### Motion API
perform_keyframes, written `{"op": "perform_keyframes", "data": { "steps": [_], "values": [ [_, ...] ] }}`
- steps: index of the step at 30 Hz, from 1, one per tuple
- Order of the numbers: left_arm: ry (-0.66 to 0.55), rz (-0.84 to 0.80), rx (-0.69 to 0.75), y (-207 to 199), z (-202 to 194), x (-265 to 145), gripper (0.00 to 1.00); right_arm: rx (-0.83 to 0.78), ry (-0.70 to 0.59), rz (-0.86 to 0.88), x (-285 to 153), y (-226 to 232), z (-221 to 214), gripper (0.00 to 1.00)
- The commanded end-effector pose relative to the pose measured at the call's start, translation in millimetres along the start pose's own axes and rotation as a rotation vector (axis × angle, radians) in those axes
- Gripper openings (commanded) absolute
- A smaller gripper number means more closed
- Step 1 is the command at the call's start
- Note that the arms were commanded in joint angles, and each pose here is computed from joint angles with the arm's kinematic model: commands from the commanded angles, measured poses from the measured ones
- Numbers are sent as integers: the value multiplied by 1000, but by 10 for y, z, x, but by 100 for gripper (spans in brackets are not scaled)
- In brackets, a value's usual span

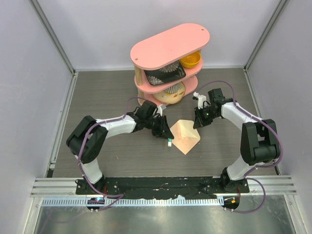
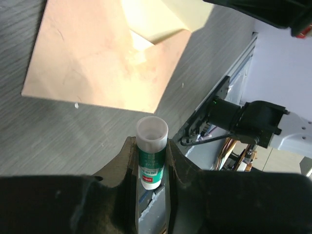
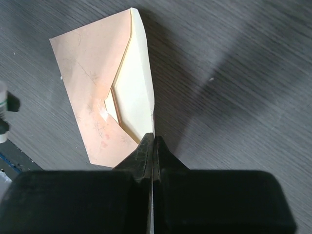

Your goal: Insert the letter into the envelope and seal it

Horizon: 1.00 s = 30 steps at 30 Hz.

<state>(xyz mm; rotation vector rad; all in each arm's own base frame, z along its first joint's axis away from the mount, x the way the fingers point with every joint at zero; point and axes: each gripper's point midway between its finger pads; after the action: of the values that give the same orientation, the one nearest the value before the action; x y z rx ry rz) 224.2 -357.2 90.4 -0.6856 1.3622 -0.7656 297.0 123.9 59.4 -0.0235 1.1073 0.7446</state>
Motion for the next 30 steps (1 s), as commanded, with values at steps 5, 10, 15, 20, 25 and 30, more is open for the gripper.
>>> {"op": "perform_keyframes", "data": {
  "steps": [5, 10, 15, 20, 25, 30],
  "values": [
    [0, 42, 9, 79, 180, 321, 0, 34, -67, 14, -128, 161, 41, 1],
    [24, 123, 11, 293, 217, 447, 0, 25, -50, 86, -105, 324, -26, 1],
    [44, 172, 24, 385, 221, 454, 0, 25, -3, 151, -2, 483, -56, 34],
    [60, 195, 38, 446, 182, 434, 0, 86, 55, 225, 118, 580, -105, 52],
    [61, 190, 43, 438, 173, 434, 0, 106, 57, 276, 126, 660, -74, 52],
    [61, 188, 56, 435, 178, 423, 0, 57, -15, 265, -99, 640, 171, 58]
  ]
}}
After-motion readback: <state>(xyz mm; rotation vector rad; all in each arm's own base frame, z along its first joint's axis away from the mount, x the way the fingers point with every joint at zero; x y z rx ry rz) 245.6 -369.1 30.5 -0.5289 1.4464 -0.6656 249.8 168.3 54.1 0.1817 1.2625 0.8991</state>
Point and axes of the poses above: each gripper's point midway between its finger pads, its own x axis out along the fingers, its own y axis along the line the jaws close on, z = x × y, and after that the axes turned 4 degrees about -x, right-handed
